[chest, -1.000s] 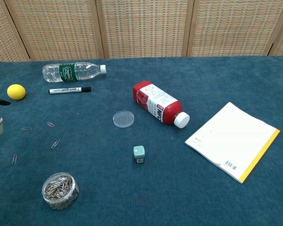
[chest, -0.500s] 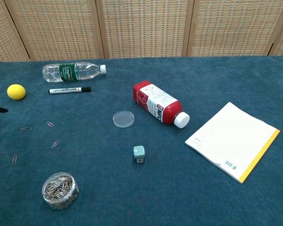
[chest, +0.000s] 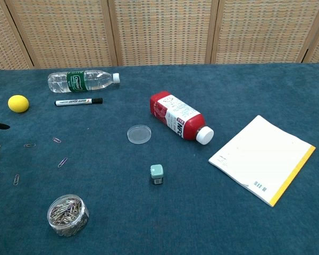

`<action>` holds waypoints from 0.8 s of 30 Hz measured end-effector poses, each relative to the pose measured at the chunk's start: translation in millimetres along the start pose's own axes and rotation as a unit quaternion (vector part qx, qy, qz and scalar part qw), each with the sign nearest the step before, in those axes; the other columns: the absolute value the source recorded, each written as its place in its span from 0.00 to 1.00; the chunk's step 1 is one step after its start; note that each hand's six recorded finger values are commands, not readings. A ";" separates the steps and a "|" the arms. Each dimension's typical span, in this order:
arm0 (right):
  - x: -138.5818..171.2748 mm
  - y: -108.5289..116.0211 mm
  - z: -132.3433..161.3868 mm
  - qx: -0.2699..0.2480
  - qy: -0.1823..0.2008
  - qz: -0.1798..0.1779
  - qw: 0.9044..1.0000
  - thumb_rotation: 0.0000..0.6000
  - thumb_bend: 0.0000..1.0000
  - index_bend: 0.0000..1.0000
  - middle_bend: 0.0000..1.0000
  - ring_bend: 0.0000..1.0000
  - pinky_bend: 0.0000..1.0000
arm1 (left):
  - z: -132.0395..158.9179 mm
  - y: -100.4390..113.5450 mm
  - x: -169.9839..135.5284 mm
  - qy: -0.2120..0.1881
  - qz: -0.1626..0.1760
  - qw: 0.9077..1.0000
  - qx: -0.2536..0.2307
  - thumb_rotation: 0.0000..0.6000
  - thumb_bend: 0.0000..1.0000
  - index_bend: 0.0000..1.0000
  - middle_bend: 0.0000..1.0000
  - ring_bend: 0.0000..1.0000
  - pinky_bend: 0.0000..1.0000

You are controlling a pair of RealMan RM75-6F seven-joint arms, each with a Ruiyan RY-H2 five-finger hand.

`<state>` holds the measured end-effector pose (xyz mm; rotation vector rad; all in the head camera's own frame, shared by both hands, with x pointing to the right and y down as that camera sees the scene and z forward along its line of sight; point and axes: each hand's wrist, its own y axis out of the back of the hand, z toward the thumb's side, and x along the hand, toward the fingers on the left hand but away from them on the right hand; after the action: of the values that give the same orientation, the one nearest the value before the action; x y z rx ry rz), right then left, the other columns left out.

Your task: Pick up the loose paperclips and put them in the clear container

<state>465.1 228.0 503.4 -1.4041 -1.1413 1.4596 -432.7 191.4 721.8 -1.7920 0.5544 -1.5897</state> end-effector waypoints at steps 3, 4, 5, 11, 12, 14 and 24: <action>0.0 0.0 -0.2 0.000 0.000 0.000 1.000 1.00 0.00 0.00 0.00 0.00 0.00 | 1.9 -1.2 -0.5 -0.001 -0.002 1.000 0.005 1.00 0.40 0.50 0.00 0.00 0.00; 0.0 0.0 -0.2 0.000 0.000 0.000 1.000 1.00 0.00 0.00 0.00 0.00 0.00 | 2.3 -1.8 -0.3 -0.001 -0.002 1.000 0.006 1.00 0.41 0.50 0.00 0.00 0.00; 0.1 0.0 -0.3 0.000 0.000 0.001 1.000 1.00 0.00 0.00 0.00 0.00 0.00 | 2.5 -2.4 -0.2 -0.001 -0.003 1.000 0.007 1.00 0.41 0.50 0.00 0.00 0.00; 0.0 0.0 -0.5 0.000 0.001 0.002 1.000 1.00 0.00 0.00 0.00 0.00 0.00 | 3.7 -6.1 2.2 0.002 -0.007 1.000 0.009 1.00 0.41 0.50 0.00 0.00 0.00; 0.0 -0.1 -0.6 -0.001 0.001 0.002 1.000 1.00 0.00 0.00 0.00 0.00 0.00 | 3.8 -6.5 2.5 0.002 -0.008 1.000 0.009 1.00 0.41 0.50 0.00 0.00 0.00; 0.0 -0.1 -0.7 -0.001 0.001 0.002 1.000 1.00 0.00 0.00 0.00 0.00 0.00 | 4.2 -7.5 2.7 0.002 -0.009 1.000 0.009 1.00 0.41 0.50 0.00 0.00 0.00; -0.3 -0.4 -1.2 -0.002 0.001 0.003 1.000 1.00 0.00 0.00 0.00 0.00 0.00 | 7.0 -10.4 3.1 -0.001 -0.009 1.000 0.011 1.00 0.41 0.56 0.00 0.00 0.00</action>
<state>466.3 228.0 503.9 -1.4125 -1.1403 1.4620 -426.5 197.8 731.3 -1.7879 0.5199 -1.5996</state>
